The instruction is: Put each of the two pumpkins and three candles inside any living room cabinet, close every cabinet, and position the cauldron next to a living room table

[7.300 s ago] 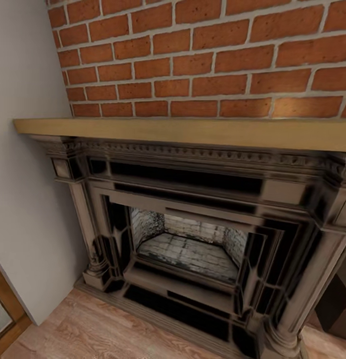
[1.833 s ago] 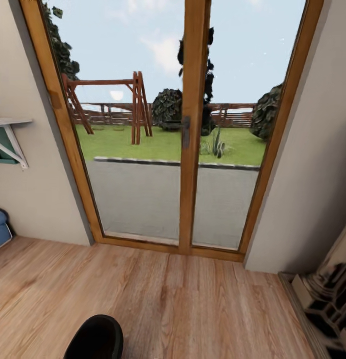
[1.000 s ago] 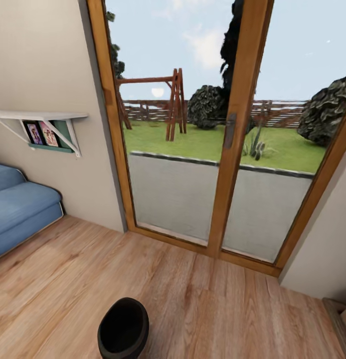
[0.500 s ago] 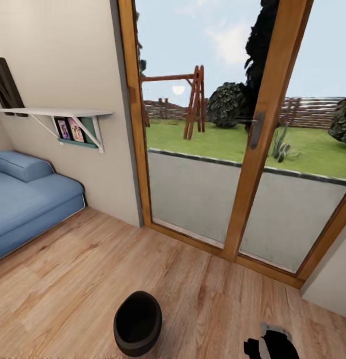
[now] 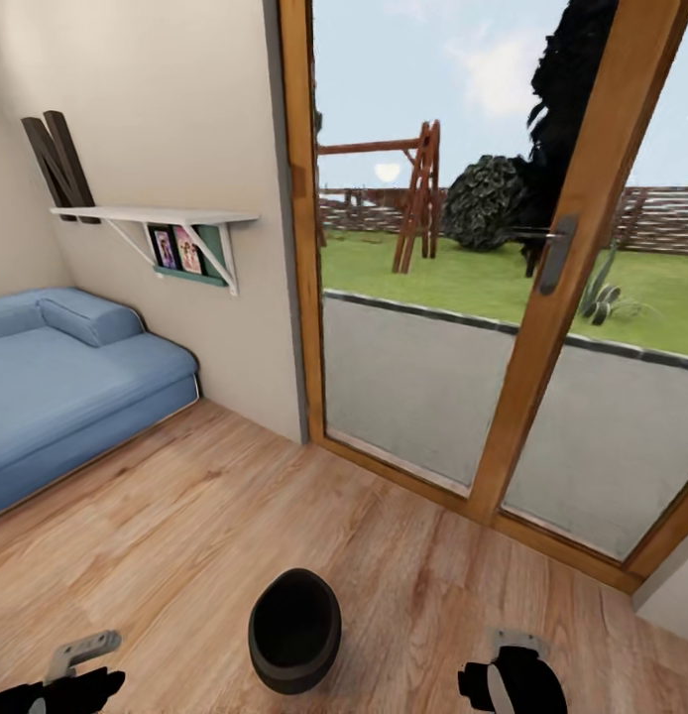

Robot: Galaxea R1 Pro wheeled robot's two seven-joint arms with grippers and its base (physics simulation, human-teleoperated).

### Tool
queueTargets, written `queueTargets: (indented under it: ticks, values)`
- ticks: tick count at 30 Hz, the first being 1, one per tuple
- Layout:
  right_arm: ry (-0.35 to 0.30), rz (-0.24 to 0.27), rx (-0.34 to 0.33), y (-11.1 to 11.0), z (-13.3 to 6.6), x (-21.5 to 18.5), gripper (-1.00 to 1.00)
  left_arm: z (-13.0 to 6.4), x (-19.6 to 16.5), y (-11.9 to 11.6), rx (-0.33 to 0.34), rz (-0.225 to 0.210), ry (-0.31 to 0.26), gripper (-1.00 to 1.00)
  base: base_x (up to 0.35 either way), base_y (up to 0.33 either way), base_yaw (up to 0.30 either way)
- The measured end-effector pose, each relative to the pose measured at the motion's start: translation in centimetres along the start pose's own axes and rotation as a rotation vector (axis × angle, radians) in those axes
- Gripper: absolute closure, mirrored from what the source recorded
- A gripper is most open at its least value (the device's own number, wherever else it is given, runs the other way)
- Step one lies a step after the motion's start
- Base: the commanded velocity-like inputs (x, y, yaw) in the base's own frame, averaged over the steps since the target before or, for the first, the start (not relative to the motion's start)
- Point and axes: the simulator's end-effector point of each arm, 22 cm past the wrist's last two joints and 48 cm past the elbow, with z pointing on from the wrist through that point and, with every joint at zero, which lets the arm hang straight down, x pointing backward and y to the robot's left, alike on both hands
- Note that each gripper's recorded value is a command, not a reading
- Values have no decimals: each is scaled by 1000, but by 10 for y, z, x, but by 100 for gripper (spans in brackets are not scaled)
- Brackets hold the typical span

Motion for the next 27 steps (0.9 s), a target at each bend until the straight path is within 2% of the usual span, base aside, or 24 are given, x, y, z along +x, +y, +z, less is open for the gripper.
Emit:
queueTargets:
  ticks: [4,7,10,13,16,21,23,25,27]
  values:
    - [12,-47,-16,18,9,12,-100,2,-6,-12,13,-11,-9,-100,0,0,223]
    - [5,-63,-22,25,12,13,-100,4,-3,-22,27,-19,-4,-100,0,0,234]
    - [-19,-70,-26,30,14,11,-100,7,5,-42,56,-26,7,-100,0,0,239]
    - [-9,-77,-26,33,22,20,-100,9,9,-62,83,-12,2,-100,0,0,245]
    - [13,-83,-29,36,31,33,-100,13,13,-82,107,28,-28,-100,12,0,254]
    - [6,-68,-48,40,36,37,-100,23,32,-101,128,89,-30,-100,185,-10,134]
    - [22,-54,-70,46,39,43,-100,26,37,-102,127,94,-22,-100,124,-26,29]
    - [61,-20,-112,56,43,58,-100,27,42,-103,127,98,-15,-100,35,-31,8]
    - [70,-6,-123,59,46,63,-100,28,43,-103,127,100,-14,-100,18,-134,4]
